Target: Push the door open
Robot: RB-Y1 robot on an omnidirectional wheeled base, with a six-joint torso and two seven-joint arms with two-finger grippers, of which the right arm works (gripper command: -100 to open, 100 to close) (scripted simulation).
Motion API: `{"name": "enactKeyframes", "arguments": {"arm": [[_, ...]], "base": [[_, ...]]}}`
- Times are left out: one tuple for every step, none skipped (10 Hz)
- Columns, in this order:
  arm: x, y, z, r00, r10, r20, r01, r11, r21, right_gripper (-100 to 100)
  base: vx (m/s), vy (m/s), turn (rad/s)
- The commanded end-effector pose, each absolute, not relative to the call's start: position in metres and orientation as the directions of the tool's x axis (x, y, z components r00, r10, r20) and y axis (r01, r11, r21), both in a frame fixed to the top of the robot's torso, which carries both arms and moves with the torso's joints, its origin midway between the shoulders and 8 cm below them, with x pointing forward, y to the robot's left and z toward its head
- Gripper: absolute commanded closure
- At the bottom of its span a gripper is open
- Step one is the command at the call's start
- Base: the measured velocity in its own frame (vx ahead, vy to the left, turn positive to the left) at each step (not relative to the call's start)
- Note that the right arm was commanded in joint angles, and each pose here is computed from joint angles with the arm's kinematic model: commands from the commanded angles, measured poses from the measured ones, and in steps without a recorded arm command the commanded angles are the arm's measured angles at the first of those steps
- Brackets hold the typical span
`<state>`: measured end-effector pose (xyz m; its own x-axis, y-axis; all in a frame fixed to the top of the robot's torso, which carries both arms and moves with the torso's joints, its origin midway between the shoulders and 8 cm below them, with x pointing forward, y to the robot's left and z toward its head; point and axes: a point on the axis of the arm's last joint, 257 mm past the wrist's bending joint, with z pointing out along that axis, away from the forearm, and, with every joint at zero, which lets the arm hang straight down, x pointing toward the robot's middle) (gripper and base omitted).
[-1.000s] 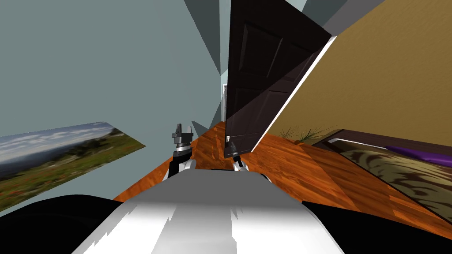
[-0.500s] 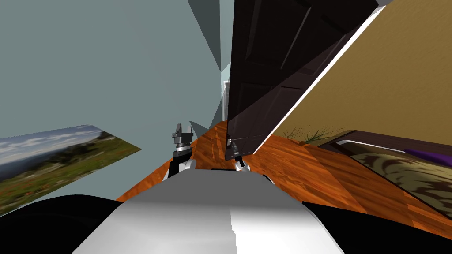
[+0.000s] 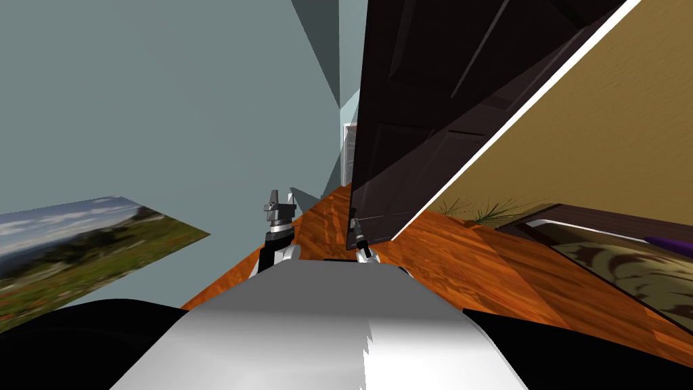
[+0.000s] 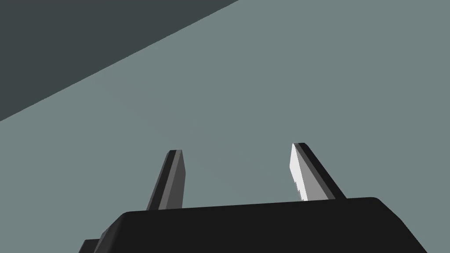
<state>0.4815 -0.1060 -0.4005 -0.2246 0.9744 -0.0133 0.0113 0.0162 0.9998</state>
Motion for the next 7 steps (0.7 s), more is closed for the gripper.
{"name": "enactKeyframes", "arguments": {"arm": [[0.4864, -0.1047, -0.3917, -0.225, 0.974, -0.010, -0.006, 0.009, 1.000, -100], [0.4864, -0.1047, -0.3917, -0.225, 0.974, -0.010, -0.006, 0.009, 1.000, -100], [0.4864, -0.1047, -0.3917, -0.225, 0.974, -0.010, -0.006, 0.009, 1.000, -100], [0.4864, -0.1048, -0.3920, -0.225, 0.974, -0.010, -0.006, 0.009, 1.000, -100], [0.4864, -0.1048, -0.3920, -0.225, 0.974, -0.010, -0.006, 0.009, 1.000, 100], [0.4864, -0.1048, -0.3920, -0.225, 0.974, -0.010, -0.006, 0.009, 1.000, 100], [0.4864, -0.1048, -0.3920, -0.225, 0.974, -0.010, -0.006, 0.009, 1.000, 100]], "base": [[-0.004, 0.010, 0.000], [-0.012, 0.001, 0.007], [-0.010, -0.002, 0.001], [0.000, 0.000, 0.000], [0.000, 0.000, 0.000], [0.000, 0.000, 0.000], [0.000, 0.000, 0.000]]}}
